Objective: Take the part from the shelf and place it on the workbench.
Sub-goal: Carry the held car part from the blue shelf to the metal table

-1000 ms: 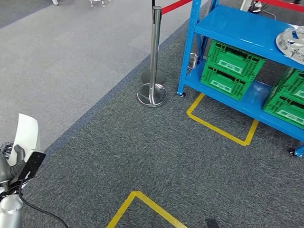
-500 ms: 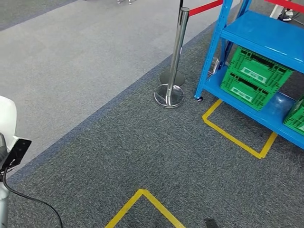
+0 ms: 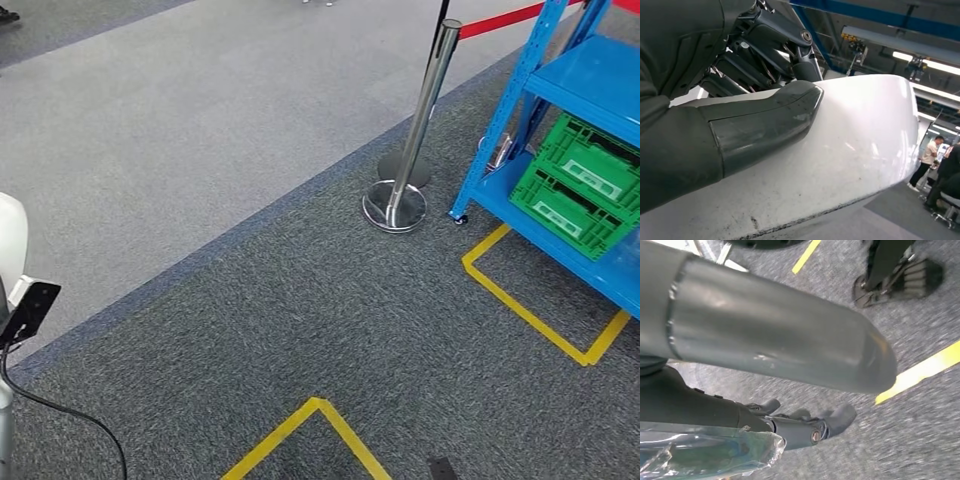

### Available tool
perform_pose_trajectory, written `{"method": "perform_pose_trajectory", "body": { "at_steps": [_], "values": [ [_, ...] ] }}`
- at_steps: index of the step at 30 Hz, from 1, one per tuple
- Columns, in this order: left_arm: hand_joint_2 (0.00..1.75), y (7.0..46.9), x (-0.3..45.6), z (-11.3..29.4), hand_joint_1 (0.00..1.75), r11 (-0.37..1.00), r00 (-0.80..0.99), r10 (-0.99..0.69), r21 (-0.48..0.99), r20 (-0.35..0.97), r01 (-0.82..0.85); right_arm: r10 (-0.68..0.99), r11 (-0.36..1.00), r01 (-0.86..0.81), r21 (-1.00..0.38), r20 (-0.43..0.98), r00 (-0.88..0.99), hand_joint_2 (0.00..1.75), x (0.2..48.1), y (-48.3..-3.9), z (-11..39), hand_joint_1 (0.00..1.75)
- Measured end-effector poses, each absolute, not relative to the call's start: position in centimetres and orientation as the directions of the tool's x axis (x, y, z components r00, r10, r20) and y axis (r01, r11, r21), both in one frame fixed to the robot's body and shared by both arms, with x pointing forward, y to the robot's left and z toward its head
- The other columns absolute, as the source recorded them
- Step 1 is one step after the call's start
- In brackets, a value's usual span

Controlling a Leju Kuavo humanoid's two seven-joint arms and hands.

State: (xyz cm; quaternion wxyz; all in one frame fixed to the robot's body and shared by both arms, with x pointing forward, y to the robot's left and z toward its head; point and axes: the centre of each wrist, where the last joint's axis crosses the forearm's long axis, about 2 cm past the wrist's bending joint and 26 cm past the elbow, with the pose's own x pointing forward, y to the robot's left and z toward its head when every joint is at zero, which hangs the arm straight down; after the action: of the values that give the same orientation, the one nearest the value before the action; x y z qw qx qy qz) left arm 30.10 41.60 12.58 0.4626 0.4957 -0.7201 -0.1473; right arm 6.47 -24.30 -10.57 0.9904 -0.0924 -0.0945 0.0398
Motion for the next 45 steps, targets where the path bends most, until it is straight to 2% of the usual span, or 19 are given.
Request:
{"method": "perform_pose_trajectory", "body": {
  "at_steps": [45],
  "values": [
    [1.75,42.6,28.8,11.7,1.68,0.437,-0.036,-0.863,0.709,0.504,-0.554,0.098,0.983,-0.066,-0.169,0.187,0.977,0.00,6.4,-23.7,-10.5,0.00]
  ]
}}
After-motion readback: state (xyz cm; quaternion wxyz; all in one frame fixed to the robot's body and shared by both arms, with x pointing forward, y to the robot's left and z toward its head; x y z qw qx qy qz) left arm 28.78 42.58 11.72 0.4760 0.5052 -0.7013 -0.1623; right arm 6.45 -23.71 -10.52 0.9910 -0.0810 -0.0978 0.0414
